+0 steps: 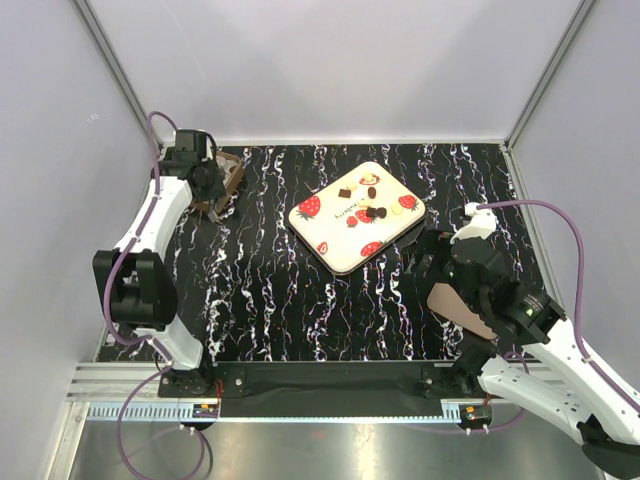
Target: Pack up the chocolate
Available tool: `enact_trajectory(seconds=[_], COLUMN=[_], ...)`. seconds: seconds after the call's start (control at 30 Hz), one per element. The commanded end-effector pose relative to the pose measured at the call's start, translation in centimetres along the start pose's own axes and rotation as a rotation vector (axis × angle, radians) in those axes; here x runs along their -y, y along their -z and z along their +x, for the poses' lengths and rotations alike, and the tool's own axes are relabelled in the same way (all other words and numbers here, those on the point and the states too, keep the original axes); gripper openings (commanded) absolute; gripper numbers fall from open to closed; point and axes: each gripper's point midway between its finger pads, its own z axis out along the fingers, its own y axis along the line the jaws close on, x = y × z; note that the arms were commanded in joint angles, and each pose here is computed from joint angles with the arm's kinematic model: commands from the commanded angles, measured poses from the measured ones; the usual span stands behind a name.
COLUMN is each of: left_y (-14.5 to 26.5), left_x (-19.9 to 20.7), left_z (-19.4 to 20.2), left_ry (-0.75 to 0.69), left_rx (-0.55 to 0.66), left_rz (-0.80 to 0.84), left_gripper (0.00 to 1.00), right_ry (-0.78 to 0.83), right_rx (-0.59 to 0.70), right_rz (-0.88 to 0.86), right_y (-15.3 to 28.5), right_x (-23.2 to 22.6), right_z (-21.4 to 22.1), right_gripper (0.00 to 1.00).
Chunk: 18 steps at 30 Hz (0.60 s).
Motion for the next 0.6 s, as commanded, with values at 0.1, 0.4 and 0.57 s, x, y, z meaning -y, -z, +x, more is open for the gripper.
enact_trajectory(seconds=[0.1, 0.4, 0.57], left_y=[-1.3, -3.3, -4.1], left_x=[-0.1, -0.8, -1.0], left_z=[-1.7, -1.8, -2.1], left_ry=[-0.001, -0.002, -0.014], left_rx=[0.047, 0.024, 0.017], left_rz=[0.001, -0.028, -0.044], left_gripper=[0.35, 0.35, 0.36], right_ry=[0.001, 0.008, 0.005], right_rx=[0.042, 0.052, 0.05], right_rz=[-0.009, -0.005, -0.005], right_y=[-0.2, 0.0, -0.1], right_x=[-0.5, -0.3, -0.3], right_z=[-1.1, -1.3, -1.2], right_gripper=[1.0, 1.0, 1.0])
